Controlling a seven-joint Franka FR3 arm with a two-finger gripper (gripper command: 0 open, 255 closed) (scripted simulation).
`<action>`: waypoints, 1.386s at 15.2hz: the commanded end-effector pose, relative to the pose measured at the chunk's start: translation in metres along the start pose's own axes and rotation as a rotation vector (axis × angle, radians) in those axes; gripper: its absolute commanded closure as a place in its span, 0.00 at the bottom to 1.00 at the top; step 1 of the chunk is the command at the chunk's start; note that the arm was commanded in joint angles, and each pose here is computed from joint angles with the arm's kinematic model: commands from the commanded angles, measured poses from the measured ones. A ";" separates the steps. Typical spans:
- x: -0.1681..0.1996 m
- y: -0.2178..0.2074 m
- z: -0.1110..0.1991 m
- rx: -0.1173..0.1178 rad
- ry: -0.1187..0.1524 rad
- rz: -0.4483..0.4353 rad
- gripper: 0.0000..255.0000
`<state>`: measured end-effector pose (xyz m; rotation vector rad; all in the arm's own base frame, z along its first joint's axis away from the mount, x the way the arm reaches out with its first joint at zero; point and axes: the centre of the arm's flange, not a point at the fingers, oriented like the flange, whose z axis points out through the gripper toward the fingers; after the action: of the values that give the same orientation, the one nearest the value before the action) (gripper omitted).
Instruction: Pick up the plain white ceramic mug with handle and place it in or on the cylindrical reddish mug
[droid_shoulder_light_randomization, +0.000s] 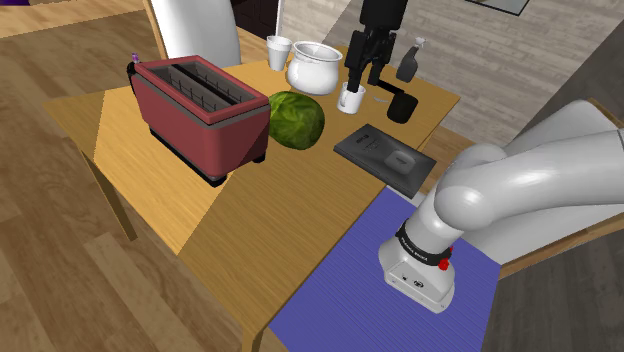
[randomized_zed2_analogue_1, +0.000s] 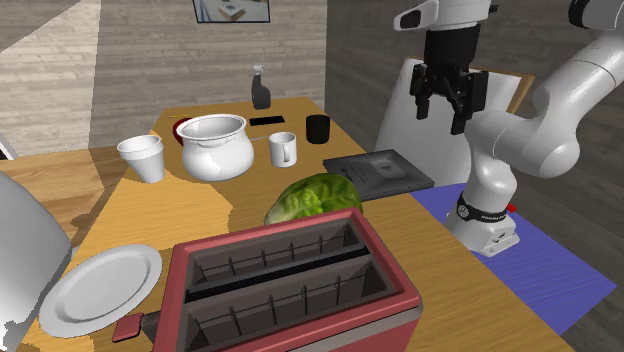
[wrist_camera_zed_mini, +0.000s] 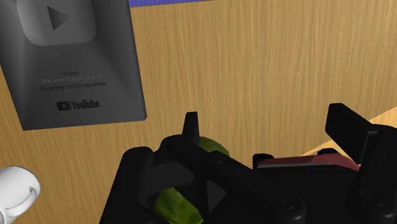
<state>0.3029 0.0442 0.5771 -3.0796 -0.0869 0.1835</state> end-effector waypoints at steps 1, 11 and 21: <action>0.000 0.000 0.000 0.000 0.000 0.000 0.00; 0.061 0.112 0.031 -0.004 0.002 0.042 0.00; 0.116 0.227 0.062 -0.008 0.005 0.084 0.00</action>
<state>0.4165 -0.1623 0.4942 -3.0921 0.0359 0.1802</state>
